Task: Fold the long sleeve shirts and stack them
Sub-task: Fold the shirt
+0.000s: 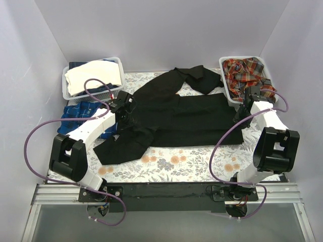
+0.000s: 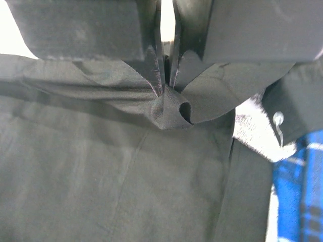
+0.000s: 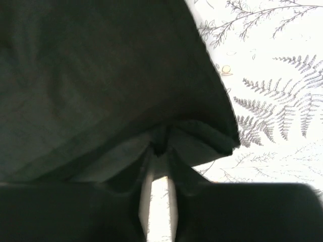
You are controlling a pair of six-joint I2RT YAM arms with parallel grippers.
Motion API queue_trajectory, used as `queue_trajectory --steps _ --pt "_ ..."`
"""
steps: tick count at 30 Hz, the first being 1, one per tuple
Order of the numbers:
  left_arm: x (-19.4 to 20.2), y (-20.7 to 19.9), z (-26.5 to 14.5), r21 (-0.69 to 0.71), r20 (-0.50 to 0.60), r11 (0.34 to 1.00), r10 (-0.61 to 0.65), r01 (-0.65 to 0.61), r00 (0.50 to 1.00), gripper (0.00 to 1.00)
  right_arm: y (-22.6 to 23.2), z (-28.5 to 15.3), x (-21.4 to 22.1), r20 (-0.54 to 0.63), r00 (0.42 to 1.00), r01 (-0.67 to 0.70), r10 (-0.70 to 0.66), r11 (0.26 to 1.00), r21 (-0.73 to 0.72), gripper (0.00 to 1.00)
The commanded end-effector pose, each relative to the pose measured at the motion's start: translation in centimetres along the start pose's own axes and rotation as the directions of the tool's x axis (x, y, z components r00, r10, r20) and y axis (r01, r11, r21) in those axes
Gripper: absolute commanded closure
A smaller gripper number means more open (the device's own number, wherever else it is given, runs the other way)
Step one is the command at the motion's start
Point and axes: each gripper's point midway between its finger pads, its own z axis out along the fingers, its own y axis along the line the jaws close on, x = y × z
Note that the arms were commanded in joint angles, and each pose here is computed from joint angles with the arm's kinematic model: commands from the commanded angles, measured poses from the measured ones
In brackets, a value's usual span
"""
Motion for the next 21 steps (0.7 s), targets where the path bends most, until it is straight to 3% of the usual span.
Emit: queue_trajectory --steps 1,2,5,10,15,18,21 --pt "-2.3 -2.1 0.4 0.049 0.046 0.999 0.004 -0.006 0.999 0.97 -0.1 0.5 -2.1 0.031 0.999 0.016 -0.017 0.999 0.034 0.69" --pt "-2.6 -2.5 0.3 0.059 0.049 0.998 0.006 -0.009 0.999 0.94 0.0 0.4 -2.1 0.025 1.0 0.018 -0.018 0.999 0.027 0.61" --pt "-2.7 -2.7 0.5 0.064 0.046 0.998 0.015 -0.018 0.999 0.71 0.6 -0.7 -2.5 0.053 0.998 0.017 -0.017 1.0 -0.005 0.52" --pt "-3.5 -2.8 0.1 0.066 0.075 0.997 0.028 -0.033 0.997 0.54 1.5 -2.7 -2.1 0.087 0.995 0.057 -0.052 0.996 -0.066 0.5" --pt "-4.4 -2.7 -0.4 0.036 0.097 0.999 0.03 -0.033 0.995 0.43 4.0 -3.5 1.2 0.072 0.981 0.187 -0.179 0.975 -0.119 0.5" --pt "-4.9 -2.3 -1.3 0.06 0.091 0.998 -0.014 0.008 0.996 0.39 9.1 -4.6 5.4 0.083 0.925 0.379 -0.37 0.909 -0.173 0.5" --pt "-6.0 -0.7 -2.3 0.11 0.089 0.99 -0.103 0.093 0.991 0.38 15.3 -5.8 10.7 0.127 0.836 0.547 -0.534 0.792 -0.27 0.5"
